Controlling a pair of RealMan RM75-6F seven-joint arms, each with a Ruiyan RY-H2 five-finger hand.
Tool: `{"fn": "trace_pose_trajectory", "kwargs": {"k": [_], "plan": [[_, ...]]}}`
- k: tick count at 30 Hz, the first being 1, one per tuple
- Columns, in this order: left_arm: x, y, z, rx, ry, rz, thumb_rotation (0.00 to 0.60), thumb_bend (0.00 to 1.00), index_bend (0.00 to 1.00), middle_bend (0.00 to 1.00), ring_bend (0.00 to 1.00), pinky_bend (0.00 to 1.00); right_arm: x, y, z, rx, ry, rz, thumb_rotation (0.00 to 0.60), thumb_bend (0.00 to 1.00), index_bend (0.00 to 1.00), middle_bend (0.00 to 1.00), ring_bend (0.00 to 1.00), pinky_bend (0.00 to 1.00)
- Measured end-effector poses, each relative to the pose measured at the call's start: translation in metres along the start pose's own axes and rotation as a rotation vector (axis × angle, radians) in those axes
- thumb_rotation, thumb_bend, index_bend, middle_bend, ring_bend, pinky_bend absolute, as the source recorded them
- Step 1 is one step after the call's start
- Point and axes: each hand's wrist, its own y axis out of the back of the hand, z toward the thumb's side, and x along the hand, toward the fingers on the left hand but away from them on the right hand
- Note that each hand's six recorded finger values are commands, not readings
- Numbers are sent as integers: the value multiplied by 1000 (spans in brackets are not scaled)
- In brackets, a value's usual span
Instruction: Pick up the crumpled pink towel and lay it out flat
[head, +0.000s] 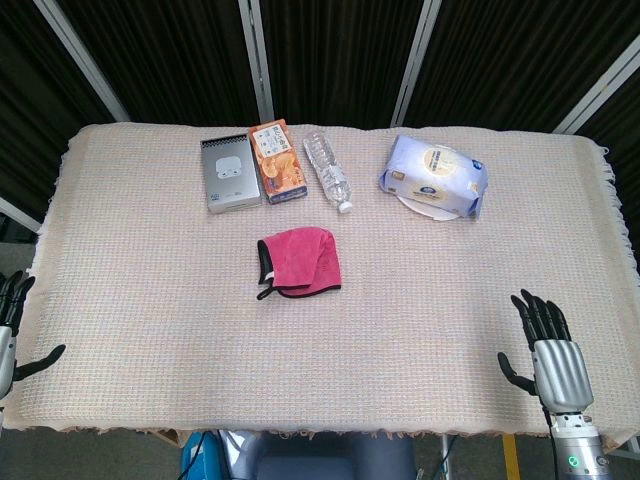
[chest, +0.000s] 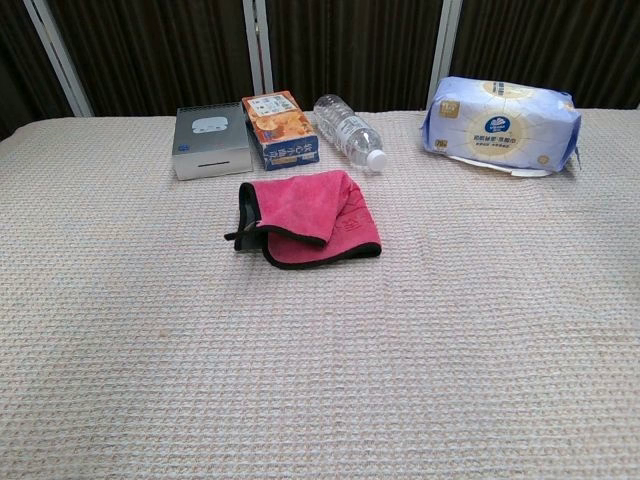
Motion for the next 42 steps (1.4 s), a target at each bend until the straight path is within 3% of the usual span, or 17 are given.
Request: {"fn": "trace_pose_trajectory", "kwargs": {"k": [17, 29, 35, 42], "plan": [[1, 0, -1, -4, 1, -6, 600, 20, 0, 0, 0, 0, 0, 0, 2, 3, 2, -3, 600, 353, 0, 0, 0, 0], [3, -12, 9, 4, -30, -51, 600, 19, 25, 0, 0, 0, -2, 3, -3, -6, -14, -9, 600, 353, 0, 0, 0, 0], [15, -19, 35, 12, -106, -79, 600, 19, 81, 0, 0, 0, -3, 7, -1, -17, -7, -23, 600, 353, 0, 0, 0, 0], [48, -26, 91, 50, -253, -111, 600, 39, 116, 5, 0, 0, -6, 10, -4, -33, -22, -33, 600, 353, 0, 0, 0, 0]]}}
